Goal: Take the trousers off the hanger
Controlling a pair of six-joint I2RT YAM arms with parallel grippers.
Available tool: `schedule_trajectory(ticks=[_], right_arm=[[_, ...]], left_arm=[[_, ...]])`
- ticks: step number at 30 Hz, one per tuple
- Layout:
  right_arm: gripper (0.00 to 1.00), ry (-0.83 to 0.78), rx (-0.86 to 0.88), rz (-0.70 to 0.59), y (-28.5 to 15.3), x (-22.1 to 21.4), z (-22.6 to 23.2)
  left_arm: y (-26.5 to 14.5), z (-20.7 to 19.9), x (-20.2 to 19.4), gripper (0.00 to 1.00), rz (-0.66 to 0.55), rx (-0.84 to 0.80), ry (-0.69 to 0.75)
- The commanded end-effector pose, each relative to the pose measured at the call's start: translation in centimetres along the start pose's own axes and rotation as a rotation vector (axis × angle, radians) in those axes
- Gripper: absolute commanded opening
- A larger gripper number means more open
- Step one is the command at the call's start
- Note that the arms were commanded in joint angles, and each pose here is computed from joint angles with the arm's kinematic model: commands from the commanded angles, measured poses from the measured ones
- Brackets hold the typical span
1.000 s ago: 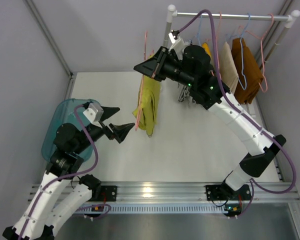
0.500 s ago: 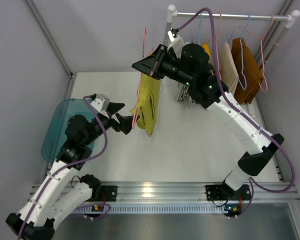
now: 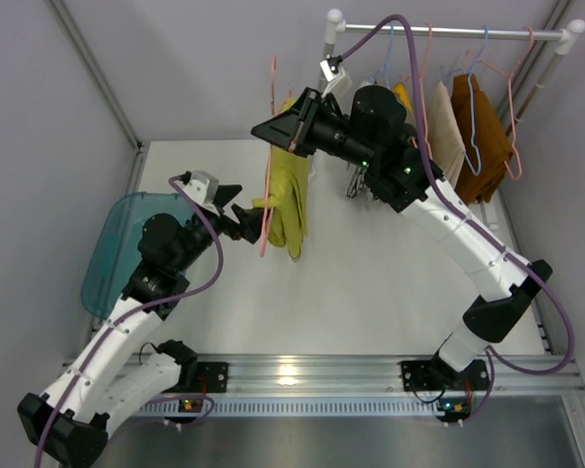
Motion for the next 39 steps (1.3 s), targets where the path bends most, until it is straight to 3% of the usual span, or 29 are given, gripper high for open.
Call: schedule_trajectory(ticks=[1, 18, 22, 23, 26, 30, 38, 39], right_arm=[[0.0, -0.082, 0.367, -0.014, -3.1, 0.3, 11.0], [0.0, -0.143, 0.501, 0.122, -4.7, -3.6, 13.4], [0.0, -0.146, 0.504, 0.127, -4.8, -3.7, 13.4], [0.0, -0.147, 0.507, 0.127, -5.0, -3.7, 13.5], [0.0, -0.157, 0.506, 0.113, -5.2, -3.5, 13.7], [0.0, -0.161, 0.463, 0.082, -5.1, -2.7, 12.9], [0.0, -0.124, 0.32, -0.005, -4.4, -0.2, 9.0], [0.0, -0.124, 0.322, -0.016, -4.5, 0.2, 9.3]], left_arm=[[0.7, 0.2, 4.6, 0.99, -0.181, -0.009, 0.086], [2.4, 0.8, 5.0, 0.96, -0.266, -0.015, 0.306], [2.9, 0.7, 5.3, 0.62, -0.269, -0.036, 0.324], [2.9, 0.6, 5.5, 0.47, -0.269, -0.037, 0.323], [3.0, 0.7, 5.7, 0.22, -0.263, -0.037, 0.321], [2.9, 0.8, 6.3, 0.0, -0.241, -0.038, 0.3], [0.8, -0.1, 7.6, 0.0, -0.214, -0.066, 0.23], [0.3, -0.5, 7.8, 0.12, -0.21, -0.082, 0.196]])
Point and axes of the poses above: each gripper's point midway between its finger pads, its own y axis out along the fingers, its own z axis along the line the jaws close on, x = y × z, the point moved 1 cm from there along -y, back along the fingers, and after that the axes turned 15 degrees about y, right-handed, at the moved point
